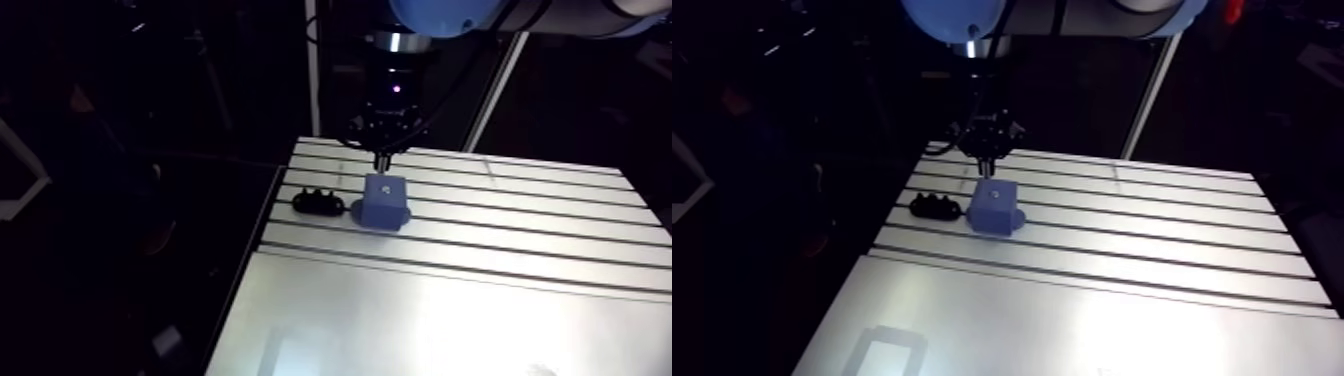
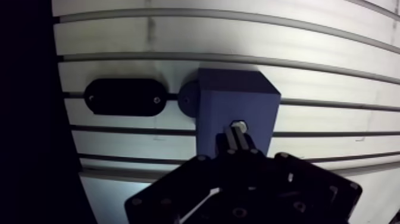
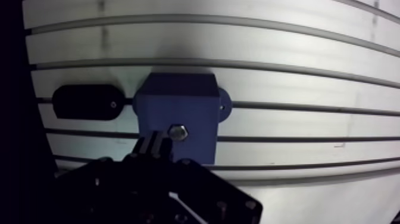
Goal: Pick up the M10 bolt and insert it into the hex recess until seated.
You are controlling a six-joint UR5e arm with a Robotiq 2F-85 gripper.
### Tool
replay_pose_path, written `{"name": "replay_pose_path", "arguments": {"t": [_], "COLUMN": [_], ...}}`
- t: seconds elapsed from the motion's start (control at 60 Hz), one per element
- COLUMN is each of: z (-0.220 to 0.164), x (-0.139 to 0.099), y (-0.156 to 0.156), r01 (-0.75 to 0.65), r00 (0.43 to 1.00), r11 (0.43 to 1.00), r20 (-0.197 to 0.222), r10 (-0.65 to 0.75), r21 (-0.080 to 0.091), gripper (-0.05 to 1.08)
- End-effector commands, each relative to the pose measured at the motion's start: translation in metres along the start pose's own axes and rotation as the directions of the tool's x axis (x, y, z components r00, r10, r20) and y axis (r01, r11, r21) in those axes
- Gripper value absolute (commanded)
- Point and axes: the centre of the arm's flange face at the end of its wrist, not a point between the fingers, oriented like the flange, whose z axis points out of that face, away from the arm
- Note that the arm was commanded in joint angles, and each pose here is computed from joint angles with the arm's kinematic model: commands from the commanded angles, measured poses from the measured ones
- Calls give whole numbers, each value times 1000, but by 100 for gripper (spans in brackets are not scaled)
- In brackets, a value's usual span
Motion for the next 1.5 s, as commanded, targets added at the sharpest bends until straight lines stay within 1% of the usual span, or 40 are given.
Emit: {"name": "replay_pose_path", "arguments": {"t": [0.017,0.117,0.133,0.15,0.167,0.183,0.2,0.217,0.233,0.25,0.267,0.283,0.3,0.317,0.4,0.433,0.5,0.533,0.583,0.6,0.617,0.633,0.65,0.667,0.683,0.7,0.717,0.733,0.75,0.767,0.85,0.883,0.967,1.033,1.067,1.083,1.2,1.4,1.5], "z": [-22,-26,-27,-29,-29,-31,-31,-30,-30,-29,-29,-26,-26,-26,-26,-28,-33,-47,-55,-62,-62,-69,-69,-76,-76,-82,-82,-90,-90,-98,-108,-120,-130,-143,-143,-149,-162,-181,-188], "x": [-3,-5,-7,-8,-8,-9,-9,-11,-11,-14,-14,-16,-16,-17,-20,-21,-22,-26,-29,-31,-31,-34,-34,-36,-36,-38,-38,-40,-40,-42,-45,-48,-50,-53,-53,-55,-58,-60,-58], "y": [-3,-2,-1,-1,-1,0,0,2,2,2,2,4,4,4,4,4,5,8,9,10,10,10,10,11,11,11,11,12,12,12,13,14,17,27,27,30,40,43,47], "r01": [16,36,40,40,40,41,41,42,42,45,45,46,46,49,53,54,52,42,36,30,30,26,26,20,20,10,10,3,3,0,-2,-4,-10,-29,-29,-33,-50,-50,-54], "r00": [1000,999,999,999,999,999,999,999,999,998,998,997,997,997,997,997,997,999,999,1000,1000,1000,1000,1000,1000,1000,1000,999,999,999,999,999,998,999,999,999,999,999,998], "r11": [1000,999,999,999,999,999,999,999,999,999,999,998,998,998,997,998,998,998,998,998,998,999,999,999,999,999,999,999,999,999,999,999,999,999,999,999,998,998,998], "r20": [-16,-15,-13,-9,-9,-1,-1,17,17,40,40,57,57,62,60,60,54,34,21,10,10,-3,-3,-15,-15,-27,-27,-37,-37,-44,-45,-55,-56,-33,-33,-32,-20,-22,-32], "r10": [-16,-36,-40,-41,-41,-41,-41,-42,-42,-43,-43,-43,-43,-46,-51,-51,-50,-40,-35,-29,-29,-26,-26,-20,-20,-12,-12,-5,-5,-1,0,2,8,27,27,32,49,49,53], "r21": [-4,-5,-7,-11,-11,-15,-15,-21,-21,-31,-31,-42,-42,-46,-46,-44,-46,-47,-49,-48,-48,-47,-47,-47,-47,-46,-46,-45,-45,-44,-44,-43,-41,-41,-41,-41,-38,-32,-28], "gripper": [108,105,99,82,82,51,51,10,10,4,4,1,1,0,0,0,0,0,0,0,0,0,0,0,0,0,0,0,0,0,0,1,1,1,1,1,1,1,1]}}
